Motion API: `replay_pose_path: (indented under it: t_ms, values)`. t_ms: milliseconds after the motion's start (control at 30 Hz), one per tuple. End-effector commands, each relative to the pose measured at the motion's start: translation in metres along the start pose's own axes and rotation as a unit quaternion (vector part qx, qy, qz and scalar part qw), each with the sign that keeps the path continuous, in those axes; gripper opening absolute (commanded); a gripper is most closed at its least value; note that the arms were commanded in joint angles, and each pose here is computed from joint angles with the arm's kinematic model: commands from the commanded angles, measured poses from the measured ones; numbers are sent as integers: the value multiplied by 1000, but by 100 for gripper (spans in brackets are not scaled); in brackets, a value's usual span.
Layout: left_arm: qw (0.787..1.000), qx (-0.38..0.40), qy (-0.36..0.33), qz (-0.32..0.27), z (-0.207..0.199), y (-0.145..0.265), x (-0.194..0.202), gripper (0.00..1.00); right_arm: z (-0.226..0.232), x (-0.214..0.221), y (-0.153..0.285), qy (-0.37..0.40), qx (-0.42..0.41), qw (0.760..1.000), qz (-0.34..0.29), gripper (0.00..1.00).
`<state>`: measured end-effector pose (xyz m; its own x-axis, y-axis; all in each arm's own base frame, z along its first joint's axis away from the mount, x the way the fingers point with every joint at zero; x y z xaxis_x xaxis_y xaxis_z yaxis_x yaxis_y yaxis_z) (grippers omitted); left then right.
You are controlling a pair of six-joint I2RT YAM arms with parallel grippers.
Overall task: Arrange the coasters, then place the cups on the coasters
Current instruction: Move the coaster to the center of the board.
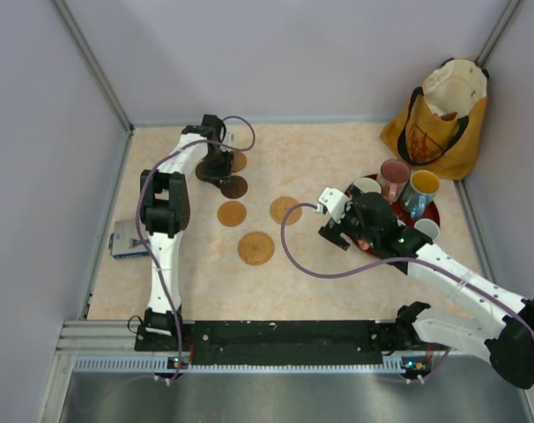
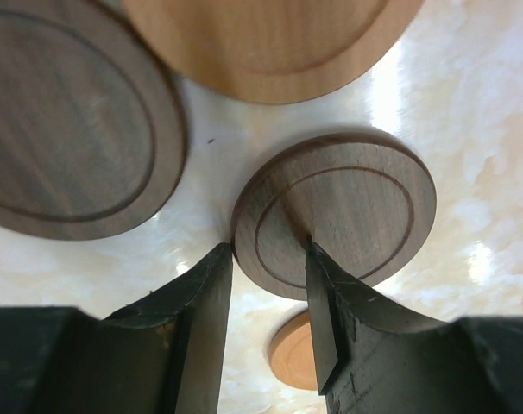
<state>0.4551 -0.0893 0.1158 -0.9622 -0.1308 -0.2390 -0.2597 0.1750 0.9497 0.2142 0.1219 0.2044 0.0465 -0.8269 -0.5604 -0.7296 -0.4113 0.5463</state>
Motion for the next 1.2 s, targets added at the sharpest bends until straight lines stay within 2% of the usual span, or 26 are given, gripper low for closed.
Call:
replay_pose_path:
  t_ms: [0, 200, 333, 567, 700, 800, 933, 967, 1067, 1167]
  values:
    - [999, 23, -26, 8, -25, -14, 2, 44, -5, -1, -3, 1, 13, 1000, -6, 99]
    - [999, 28, -44, -6, -43, -16, -3, 48, -4, -1, -4, 1, 13, 1000, -3, 99]
    - [997, 36, -43, -45, -50, 1, -18, 58, -4, -1, -6, -4, 16, 1000, -2, 99]
    - [986, 85, -36, -138, -49, 81, -45, 79, -10, -10, -14, -34, 18, 999, -1, 99]
    - [978, 102, -27, -180, -27, 137, -44, 92, -20, -23, -24, -46, 22, 999, 2, 99]
    - [976, 91, -11, -200, 2, 166, -28, 98, -33, -38, -34, -52, 21, 998, 4, 99]
    - [977, 42, -12, -208, 43, 186, 12, 98, -46, -66, -61, -57, 17, 998, 13, 99]
    - [980, 32, 1, -194, 65, 179, 27, 98, -48, -77, -68, -56, 19, 998, 9, 99]
    - [980, 37, 8, -195, 91, 180, 65, 99, -53, -106, -97, -61, 25, 998, 13, 99]
    - [980, 8, 6, -197, 110, 179, 98, 99, -49, -128, -135, -76, 20, 997, 25, 99]
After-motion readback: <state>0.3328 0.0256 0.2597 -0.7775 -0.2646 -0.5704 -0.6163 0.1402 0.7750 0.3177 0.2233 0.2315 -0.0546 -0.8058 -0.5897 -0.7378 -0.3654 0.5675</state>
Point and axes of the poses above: each gripper's point midway between its finger pads, its own y axis back along the fingers, its own z axis along the line the jaws close on, x = y × z, the point moved 9 cm from there along y, back along the fingers, and after that the axes turned 14 degrees about y, right-handed, at the moved point
